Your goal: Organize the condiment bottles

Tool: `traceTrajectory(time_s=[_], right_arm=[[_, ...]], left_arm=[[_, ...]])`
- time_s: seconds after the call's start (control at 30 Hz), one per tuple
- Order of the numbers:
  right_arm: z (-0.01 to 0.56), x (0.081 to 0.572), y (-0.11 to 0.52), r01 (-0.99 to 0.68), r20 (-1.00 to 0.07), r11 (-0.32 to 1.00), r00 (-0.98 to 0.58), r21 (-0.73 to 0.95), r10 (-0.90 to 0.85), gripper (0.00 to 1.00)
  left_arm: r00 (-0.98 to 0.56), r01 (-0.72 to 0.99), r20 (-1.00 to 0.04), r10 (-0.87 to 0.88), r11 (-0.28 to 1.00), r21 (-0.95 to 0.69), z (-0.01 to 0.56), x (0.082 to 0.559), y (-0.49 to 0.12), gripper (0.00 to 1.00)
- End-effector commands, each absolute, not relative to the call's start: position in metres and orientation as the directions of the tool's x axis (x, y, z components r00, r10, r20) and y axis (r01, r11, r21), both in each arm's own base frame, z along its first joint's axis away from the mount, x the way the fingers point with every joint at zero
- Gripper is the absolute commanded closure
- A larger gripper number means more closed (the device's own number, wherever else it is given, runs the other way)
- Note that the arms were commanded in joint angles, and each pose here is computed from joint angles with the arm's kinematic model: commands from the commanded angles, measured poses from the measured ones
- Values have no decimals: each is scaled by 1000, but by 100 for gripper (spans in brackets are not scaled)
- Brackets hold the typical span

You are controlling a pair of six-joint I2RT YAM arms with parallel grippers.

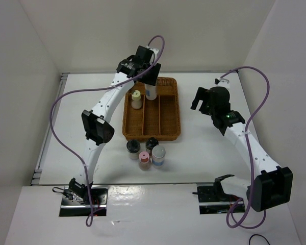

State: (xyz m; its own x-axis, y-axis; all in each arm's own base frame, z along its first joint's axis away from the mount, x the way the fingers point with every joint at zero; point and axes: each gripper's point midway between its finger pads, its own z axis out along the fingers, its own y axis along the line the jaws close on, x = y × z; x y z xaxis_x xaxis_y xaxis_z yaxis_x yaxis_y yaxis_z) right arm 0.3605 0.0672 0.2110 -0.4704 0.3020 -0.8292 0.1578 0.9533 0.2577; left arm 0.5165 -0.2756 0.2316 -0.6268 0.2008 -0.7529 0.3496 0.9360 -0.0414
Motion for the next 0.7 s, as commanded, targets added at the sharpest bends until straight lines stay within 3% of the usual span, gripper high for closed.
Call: traceTrajectory(time_s=[0.0,0.67], right_arm=[[222,369,66,152,-847,947,-424,284,321,2],[214,370,66,159,-837,949,-447,273,316,2]], left_arm=[[-575,383,-797,187,922,-61,259,522,-272,51],[-644,404,-724,246,914,-49,201,516,-289,51]])
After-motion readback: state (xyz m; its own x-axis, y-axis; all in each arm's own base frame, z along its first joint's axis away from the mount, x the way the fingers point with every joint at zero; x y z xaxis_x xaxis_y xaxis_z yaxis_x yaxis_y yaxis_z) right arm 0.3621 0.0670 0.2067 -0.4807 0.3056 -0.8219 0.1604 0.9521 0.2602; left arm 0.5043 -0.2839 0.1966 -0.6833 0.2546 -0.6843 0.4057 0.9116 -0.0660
